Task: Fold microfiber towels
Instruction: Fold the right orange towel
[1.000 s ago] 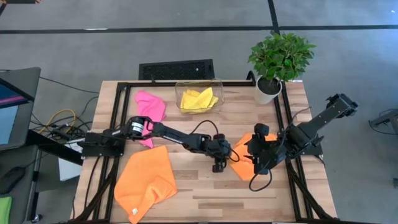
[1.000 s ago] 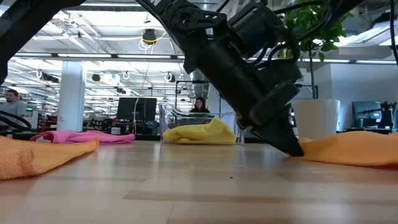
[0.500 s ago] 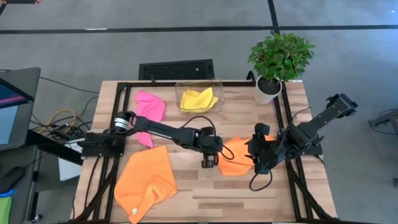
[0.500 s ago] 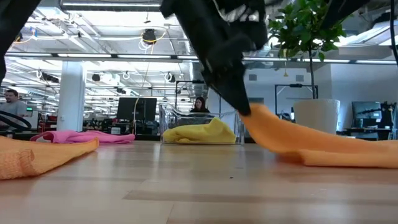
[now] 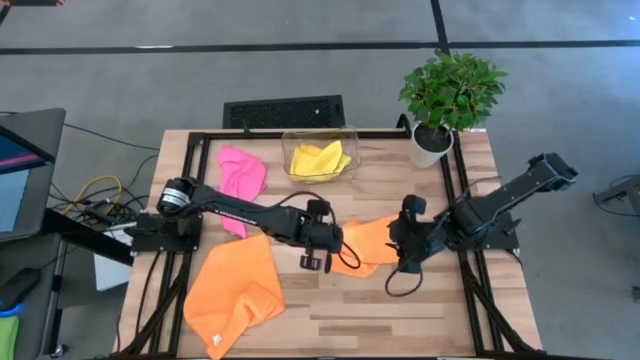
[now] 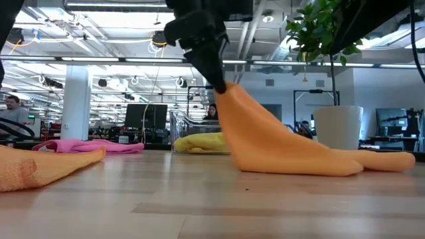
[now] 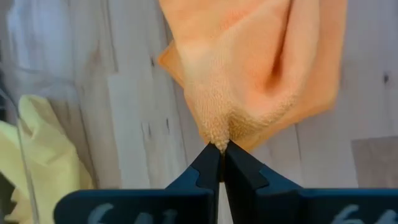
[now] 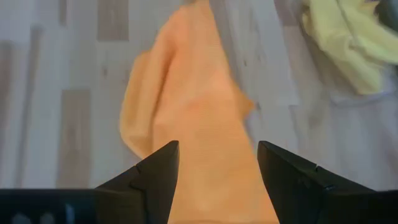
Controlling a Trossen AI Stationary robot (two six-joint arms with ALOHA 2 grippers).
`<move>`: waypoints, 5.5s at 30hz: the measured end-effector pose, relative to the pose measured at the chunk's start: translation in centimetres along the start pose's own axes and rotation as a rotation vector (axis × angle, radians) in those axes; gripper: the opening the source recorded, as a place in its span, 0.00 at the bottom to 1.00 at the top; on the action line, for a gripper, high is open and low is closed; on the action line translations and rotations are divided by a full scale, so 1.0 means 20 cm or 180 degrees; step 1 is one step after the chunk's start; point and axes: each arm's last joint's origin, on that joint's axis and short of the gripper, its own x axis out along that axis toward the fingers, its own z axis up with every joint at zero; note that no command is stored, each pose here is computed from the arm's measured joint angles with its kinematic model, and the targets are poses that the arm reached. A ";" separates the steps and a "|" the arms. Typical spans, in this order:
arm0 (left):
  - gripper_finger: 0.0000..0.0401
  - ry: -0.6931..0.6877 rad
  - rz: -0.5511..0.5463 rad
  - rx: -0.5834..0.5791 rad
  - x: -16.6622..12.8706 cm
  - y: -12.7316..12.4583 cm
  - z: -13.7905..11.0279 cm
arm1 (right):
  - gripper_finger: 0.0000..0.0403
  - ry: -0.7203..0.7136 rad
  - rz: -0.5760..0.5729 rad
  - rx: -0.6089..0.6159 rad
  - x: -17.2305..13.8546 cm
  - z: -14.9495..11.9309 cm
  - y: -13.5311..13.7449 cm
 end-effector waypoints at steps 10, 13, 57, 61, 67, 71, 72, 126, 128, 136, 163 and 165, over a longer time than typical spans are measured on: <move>0.01 0.0226 0.0019 -0.0068 -0.02 -0.04 -0.04 | 0.60 0.0486 -0.0390 0.1163 0.19 -0.11 -0.18; 0.01 0.0224 0.0011 -0.0051 -0.02 -0.05 -0.04 | 0.60 0.0640 -0.0536 0.1536 0.25 -0.16 -0.23; 0.01 0.0211 -0.0013 -0.0070 -0.02 -0.05 -0.03 | 0.44 0.1537 -0.0750 0.2487 0.56 -0.53 -0.39; 0.01 0.0206 -0.0013 -0.0071 -0.02 -0.05 -0.03 | 0.39 0.1586 -0.0737 0.2284 0.61 -0.52 -0.38; 0.01 0.0206 -0.0042 -0.0070 -0.02 -0.05 -0.03 | 0.34 0.1465 -0.0653 0.2206 0.62 -0.49 -0.38; 0.01 0.0210 -0.0044 -0.0067 -0.02 -0.05 -0.03 | 0.30 0.1399 -0.0564 0.2134 0.61 -0.46 -0.38; 0.01 0.0214 -0.0044 -0.0066 -0.02 -0.05 -0.03 | 0.28 0.1394 -0.0564 0.2134 0.61 -0.46 -0.38; 0.01 0.0714 0.0169 -0.0588 -0.03 -0.04 -0.11 | 0.41 0.1314 -0.0438 0.2244 0.54 -0.30 -0.37; 0.01 0.0715 0.0164 -0.0589 -0.03 -0.04 -0.11 | 0.44 0.1444 -0.0502 0.2315 0.57 -0.31 -0.40; 0.01 0.0715 0.0150 -0.0591 -0.03 -0.04 -0.11 | 0.49 0.1666 -0.0392 0.2147 0.67 -0.33 -0.45; 0.01 0.0812 0.0205 -0.0765 -0.03 -0.04 -0.13 | 0.01 0.1286 -0.0876 0.1611 0.54 -0.19 -0.46; 0.01 0.0829 0.0220 -0.0845 -0.03 -0.04 -0.13 | 0.02 0.1108 -0.0892 0.1563 0.48 -0.15 -0.45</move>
